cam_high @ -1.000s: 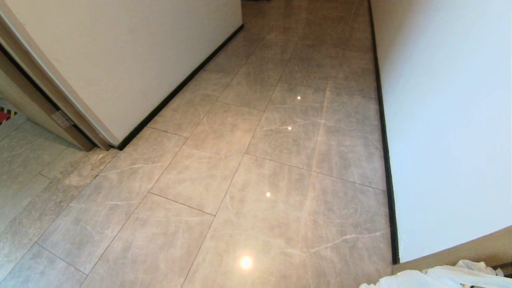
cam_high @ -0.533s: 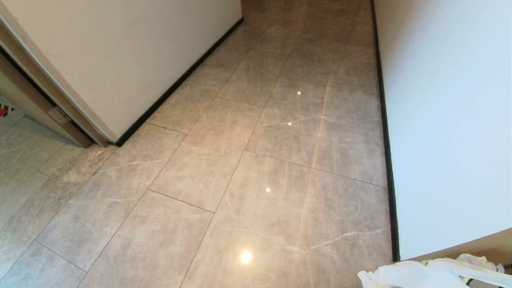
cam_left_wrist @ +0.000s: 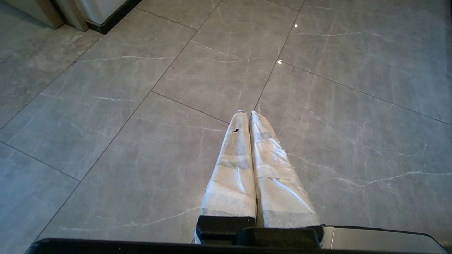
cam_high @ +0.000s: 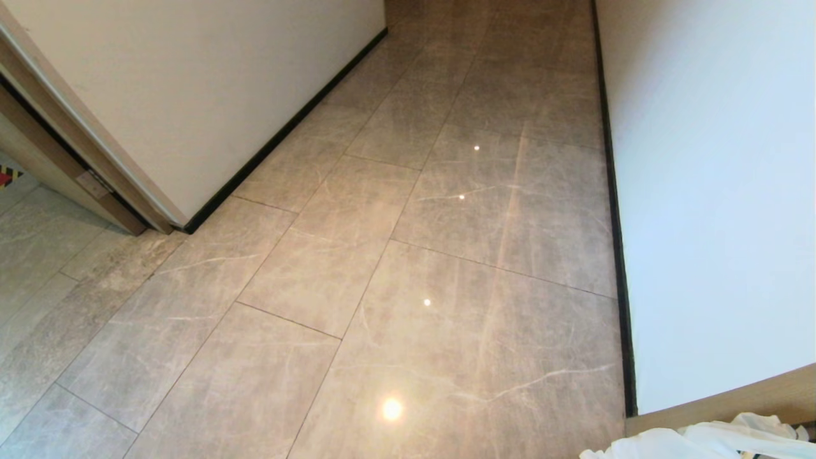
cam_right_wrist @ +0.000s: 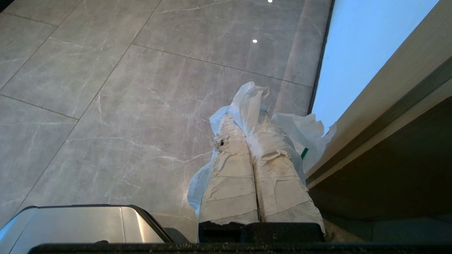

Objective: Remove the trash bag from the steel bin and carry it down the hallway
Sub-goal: Put the trash bag at the door

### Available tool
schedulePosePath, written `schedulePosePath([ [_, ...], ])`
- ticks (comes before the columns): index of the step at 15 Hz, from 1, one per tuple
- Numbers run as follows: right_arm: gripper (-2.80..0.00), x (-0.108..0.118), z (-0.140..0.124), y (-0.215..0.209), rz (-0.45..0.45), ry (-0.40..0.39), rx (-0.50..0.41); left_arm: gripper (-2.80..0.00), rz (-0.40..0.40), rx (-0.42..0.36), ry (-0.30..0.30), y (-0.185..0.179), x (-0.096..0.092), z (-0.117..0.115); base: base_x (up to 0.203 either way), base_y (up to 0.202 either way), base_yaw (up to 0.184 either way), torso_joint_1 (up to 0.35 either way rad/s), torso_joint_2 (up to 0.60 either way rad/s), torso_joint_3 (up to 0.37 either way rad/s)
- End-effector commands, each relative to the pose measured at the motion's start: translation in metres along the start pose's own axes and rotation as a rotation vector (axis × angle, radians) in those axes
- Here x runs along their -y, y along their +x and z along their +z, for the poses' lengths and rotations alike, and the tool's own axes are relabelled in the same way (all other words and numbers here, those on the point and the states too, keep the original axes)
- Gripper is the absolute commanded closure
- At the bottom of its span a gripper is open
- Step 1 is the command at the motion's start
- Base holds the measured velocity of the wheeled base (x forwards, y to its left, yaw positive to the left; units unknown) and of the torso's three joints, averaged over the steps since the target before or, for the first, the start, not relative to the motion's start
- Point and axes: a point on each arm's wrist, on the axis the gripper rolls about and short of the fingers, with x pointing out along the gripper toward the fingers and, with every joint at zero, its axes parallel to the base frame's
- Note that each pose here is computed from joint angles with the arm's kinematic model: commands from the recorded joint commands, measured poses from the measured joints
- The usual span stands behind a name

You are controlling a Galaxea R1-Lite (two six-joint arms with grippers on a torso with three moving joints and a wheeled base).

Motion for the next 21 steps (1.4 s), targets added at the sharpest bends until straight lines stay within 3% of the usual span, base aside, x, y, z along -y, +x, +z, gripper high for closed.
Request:
schedulePosePath([
  [1,0.0,0.0,0.0,0.0,0.002,-0.003,0.0,0.0,0.0,0.0,0.0,0.0,0.0,0.0,0.0,0.0,0.0,0.0,0.0,0.0],
  [9,0.0,0.0,0.0,0.0,0.001,-0.001,0.0,0.0,0.0,0.0,0.001,0.0,0.0,0.0,0.0,0.0,0.0,0.0,0.0,-0.009],
  [21,0.0,0.0,0.0,0.0,0.002,0.0,0.0,0.0,0.0,0.0,0.001,0.0,0.0,0.0,0.0,0.0,0.0,0.004,0.0,-0.184],
])
